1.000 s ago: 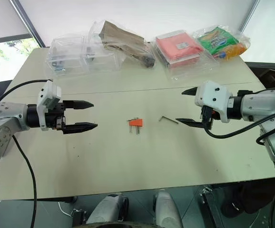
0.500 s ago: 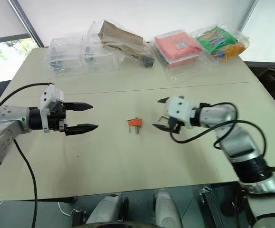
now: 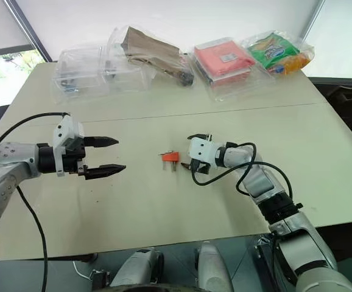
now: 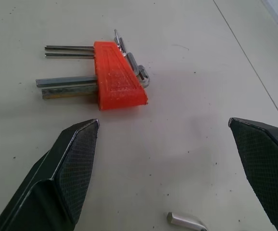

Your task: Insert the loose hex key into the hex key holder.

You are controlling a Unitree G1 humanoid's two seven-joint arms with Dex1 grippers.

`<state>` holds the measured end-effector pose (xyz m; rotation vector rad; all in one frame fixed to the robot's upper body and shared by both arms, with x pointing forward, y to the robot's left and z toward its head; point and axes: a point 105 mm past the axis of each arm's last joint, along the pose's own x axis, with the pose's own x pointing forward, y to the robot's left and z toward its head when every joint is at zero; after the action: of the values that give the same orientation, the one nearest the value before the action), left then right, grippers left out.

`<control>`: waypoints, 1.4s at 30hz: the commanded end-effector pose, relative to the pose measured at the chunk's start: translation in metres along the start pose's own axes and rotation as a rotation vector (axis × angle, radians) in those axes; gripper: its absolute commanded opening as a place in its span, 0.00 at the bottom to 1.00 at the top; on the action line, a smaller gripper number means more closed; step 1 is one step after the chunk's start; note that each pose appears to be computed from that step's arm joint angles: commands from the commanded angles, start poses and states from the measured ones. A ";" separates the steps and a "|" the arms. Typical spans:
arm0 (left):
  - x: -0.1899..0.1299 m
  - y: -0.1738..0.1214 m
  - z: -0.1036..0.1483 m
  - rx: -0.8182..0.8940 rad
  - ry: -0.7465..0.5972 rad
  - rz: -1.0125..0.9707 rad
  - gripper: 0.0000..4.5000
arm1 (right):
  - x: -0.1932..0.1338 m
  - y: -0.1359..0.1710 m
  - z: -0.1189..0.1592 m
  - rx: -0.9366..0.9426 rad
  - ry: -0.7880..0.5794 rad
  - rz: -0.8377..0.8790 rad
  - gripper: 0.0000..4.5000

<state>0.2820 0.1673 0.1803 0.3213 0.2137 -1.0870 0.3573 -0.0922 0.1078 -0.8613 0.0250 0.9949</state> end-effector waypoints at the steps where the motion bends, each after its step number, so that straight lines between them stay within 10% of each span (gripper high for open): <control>1: -0.009 0.002 0.011 0.052 -0.018 0.036 0.99 | 0.005 0.001 0.002 -0.009 -0.014 0.007 1.00; 42: -0.008 -0.001 0.016 0.038 -0.049 0.079 0.99 | 0.040 0.050 -0.005 0.325 0.005 0.194 1.00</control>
<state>0.2800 0.1692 0.1873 0.3004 0.1788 -1.0216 0.3533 -0.0569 0.0857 -0.5599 0.1697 1.0955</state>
